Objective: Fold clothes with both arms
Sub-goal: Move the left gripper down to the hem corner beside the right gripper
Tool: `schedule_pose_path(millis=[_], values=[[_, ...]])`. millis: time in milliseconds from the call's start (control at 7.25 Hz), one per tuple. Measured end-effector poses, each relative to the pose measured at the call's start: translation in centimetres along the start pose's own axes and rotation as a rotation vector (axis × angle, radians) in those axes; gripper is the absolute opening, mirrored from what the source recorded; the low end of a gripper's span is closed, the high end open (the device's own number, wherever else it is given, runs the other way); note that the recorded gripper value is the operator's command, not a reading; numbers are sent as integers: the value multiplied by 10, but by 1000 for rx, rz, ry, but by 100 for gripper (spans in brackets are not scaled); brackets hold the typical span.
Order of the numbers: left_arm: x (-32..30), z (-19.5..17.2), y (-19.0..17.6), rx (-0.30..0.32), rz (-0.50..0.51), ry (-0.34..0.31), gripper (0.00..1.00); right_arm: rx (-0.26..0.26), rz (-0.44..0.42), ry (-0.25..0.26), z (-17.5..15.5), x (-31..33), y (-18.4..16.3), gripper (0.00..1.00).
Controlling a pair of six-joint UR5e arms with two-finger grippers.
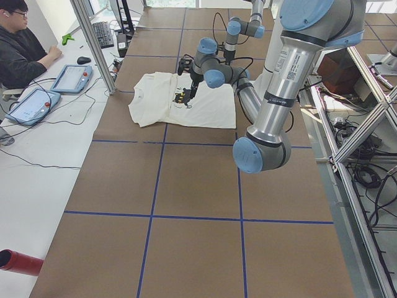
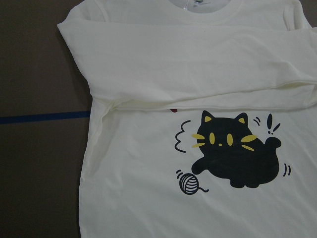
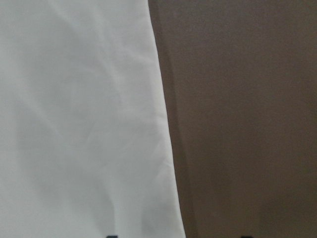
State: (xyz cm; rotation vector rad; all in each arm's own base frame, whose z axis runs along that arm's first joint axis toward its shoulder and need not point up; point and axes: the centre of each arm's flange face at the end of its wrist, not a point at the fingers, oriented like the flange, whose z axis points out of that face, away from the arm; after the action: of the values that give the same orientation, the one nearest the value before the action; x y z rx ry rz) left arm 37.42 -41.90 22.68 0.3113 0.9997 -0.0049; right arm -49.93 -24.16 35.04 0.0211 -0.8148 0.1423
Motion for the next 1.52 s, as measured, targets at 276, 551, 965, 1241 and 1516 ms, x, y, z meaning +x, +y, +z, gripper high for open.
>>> schedule_pose_path(millis=[276, 551, 965, 1241, 1516], values=[[1, -1, 0, 0, 1, 2, 100, -15, -4, 1, 1, -1, 4, 51], [1, -1, 0, 1, 2, 4, 100, -38, -4, 2, 1, 0, 7, 50], [2, -2, 0, 2, 2, 5, 100, -58, -4, 5, 2, 1, 9, 0], [3, -2, 1, 1, 2, 7, 100, -68, -4, 2, 1, 0, 9, 0], [3, -2, 1, 1, 2, 7, 100, -74, -3, -6, -3, -2, 9, 0]])
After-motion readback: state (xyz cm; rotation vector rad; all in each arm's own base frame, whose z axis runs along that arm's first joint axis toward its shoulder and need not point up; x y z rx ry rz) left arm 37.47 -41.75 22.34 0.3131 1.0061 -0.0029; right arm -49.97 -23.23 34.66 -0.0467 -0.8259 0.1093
